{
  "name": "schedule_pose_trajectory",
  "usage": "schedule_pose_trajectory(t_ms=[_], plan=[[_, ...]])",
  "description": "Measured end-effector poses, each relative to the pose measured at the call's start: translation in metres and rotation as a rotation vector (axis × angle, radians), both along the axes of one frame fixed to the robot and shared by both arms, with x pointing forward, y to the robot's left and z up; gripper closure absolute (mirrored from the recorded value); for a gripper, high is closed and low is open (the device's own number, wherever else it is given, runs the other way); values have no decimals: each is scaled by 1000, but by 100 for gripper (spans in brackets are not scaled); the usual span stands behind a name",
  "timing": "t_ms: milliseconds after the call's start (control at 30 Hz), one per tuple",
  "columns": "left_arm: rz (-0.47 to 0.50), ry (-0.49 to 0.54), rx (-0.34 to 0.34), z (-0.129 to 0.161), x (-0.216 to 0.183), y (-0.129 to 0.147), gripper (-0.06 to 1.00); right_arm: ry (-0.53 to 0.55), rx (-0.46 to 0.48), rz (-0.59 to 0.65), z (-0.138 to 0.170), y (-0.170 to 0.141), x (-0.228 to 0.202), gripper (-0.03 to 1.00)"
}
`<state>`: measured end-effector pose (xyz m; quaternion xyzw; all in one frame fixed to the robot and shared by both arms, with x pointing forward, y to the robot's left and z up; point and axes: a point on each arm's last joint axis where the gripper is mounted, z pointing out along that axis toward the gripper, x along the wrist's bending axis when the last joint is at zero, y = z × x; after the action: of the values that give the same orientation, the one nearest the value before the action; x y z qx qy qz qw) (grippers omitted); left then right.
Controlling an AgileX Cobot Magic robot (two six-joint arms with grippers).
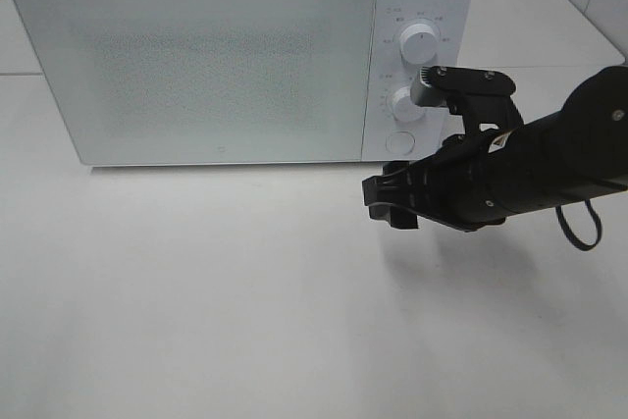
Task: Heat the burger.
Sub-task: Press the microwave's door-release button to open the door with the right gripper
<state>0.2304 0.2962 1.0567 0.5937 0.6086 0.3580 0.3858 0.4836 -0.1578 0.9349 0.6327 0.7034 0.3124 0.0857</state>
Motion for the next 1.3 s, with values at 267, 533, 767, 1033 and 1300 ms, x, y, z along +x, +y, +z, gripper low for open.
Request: schedule_pose_trajectory(t_ms=[267, 533, 767, 1033, 1300], plan=[[0, 0, 0, 0, 0, 0, -4, 58, -68, 153, 25, -11, -22, 27], [0, 0, 0, 0, 0, 0, -4, 79, -131, 233, 58, -26, -51, 27], [0, 0, 0, 0, 0, 0, -4, 5, -162, 255, 95, -47, -83, 26], [0, 0, 0, 0, 0, 0, -4, -71, -190, 241, 121, -68, -114, 17], [0, 0, 0, 0, 0, 0, -4, -58, -216, 132, 133, -96, -144, 16]])
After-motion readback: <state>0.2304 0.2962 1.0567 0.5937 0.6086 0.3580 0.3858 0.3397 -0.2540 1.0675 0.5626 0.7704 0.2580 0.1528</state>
